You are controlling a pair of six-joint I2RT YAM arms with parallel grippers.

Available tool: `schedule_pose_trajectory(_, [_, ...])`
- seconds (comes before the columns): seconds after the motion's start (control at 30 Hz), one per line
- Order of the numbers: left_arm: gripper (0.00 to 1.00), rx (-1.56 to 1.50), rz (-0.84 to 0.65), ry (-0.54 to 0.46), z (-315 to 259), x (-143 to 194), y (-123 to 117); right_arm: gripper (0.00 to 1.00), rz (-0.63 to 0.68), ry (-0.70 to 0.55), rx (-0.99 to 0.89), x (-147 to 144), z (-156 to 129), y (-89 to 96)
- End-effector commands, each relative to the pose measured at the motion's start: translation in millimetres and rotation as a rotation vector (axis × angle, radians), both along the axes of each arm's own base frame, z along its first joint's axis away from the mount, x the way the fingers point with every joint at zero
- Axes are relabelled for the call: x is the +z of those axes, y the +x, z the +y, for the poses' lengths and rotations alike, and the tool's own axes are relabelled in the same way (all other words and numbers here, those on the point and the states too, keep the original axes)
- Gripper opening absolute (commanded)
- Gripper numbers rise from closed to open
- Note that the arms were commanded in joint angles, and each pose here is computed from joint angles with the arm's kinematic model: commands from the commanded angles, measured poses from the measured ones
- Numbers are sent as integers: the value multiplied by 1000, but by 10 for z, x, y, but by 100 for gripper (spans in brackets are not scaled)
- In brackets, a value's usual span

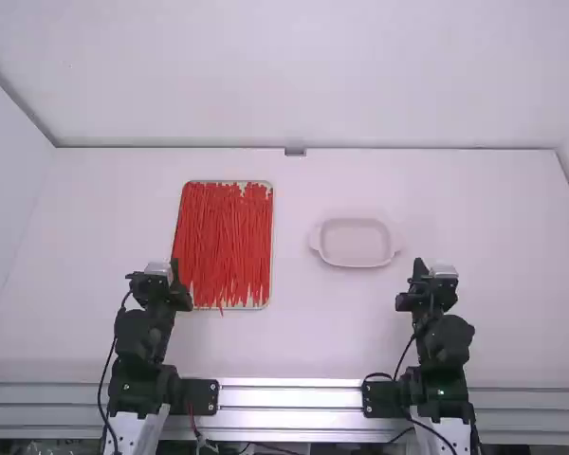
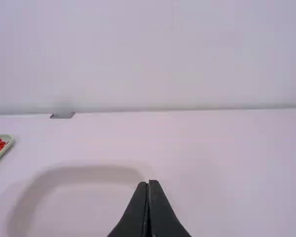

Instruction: Fasten the cable tie

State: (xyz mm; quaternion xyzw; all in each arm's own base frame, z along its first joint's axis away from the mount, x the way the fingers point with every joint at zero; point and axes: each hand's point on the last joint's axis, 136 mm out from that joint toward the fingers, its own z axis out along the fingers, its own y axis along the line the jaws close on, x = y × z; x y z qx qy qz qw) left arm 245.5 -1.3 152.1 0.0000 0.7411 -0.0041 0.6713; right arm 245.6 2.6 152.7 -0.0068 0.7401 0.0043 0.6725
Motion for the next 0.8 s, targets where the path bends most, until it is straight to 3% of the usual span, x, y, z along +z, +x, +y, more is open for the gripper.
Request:
schedule_pose_trajectory(0.0, [0, 0, 0, 0, 1, 0, 0, 0, 0, -1, 0, 2, -1, 0])
schedule_pose_trajectory(0.3, [4, -4, 11, -1, -9, 50, 0, 4, 4, 3, 0, 50, 2, 8])
schedule_pose_trajectory(0.77, [22, -52, 171, -12, -100, 178, 103, 22, 96, 14, 27, 240, 75, 152])
